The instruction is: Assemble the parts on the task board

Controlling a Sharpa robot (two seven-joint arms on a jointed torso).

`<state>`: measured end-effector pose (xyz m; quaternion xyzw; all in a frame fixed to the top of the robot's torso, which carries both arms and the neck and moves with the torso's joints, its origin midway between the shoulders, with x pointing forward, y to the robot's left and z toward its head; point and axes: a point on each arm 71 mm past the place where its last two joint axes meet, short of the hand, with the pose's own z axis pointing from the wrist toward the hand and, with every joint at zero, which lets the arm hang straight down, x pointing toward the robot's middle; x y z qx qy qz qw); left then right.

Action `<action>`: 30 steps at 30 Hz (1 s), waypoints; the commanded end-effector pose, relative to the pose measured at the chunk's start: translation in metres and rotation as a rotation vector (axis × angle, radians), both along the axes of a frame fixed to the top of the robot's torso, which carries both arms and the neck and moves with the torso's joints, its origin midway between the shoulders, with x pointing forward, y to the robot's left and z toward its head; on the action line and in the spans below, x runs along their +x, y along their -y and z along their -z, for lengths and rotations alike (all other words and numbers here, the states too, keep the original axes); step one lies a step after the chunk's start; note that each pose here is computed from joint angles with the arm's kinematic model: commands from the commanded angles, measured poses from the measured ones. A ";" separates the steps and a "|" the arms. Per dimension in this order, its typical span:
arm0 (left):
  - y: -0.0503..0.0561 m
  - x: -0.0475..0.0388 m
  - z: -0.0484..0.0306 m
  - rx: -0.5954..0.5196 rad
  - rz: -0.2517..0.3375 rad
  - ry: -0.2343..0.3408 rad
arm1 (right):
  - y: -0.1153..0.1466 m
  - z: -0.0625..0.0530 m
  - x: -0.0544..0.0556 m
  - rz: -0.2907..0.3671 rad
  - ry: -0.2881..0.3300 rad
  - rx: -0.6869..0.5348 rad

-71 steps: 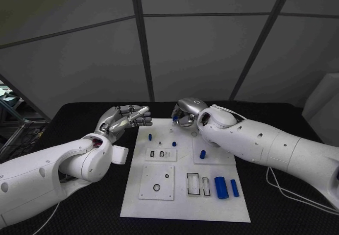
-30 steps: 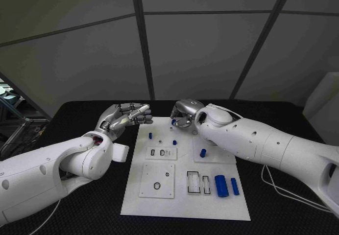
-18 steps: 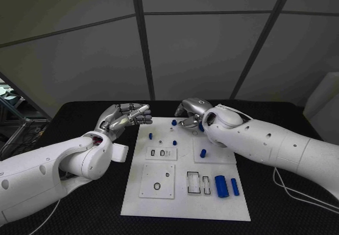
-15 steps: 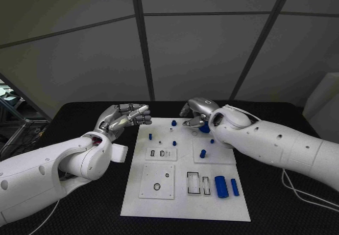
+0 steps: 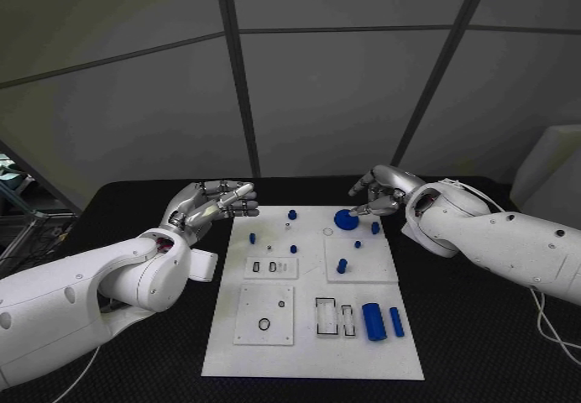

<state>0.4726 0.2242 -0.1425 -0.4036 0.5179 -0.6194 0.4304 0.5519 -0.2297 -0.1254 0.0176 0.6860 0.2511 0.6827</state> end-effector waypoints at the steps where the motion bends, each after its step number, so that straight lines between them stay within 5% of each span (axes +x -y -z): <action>1: 0.002 0.0003 -0.0011 -0.003 0.018 0.005 | 0.004 0.006 0.002 0.034 -0.104 0.001; 30: 0.003 0.0025 0.0005 -0.003 0.022 -0.002 | -0.013 0.021 0.018 0.023 -0.179 -0.096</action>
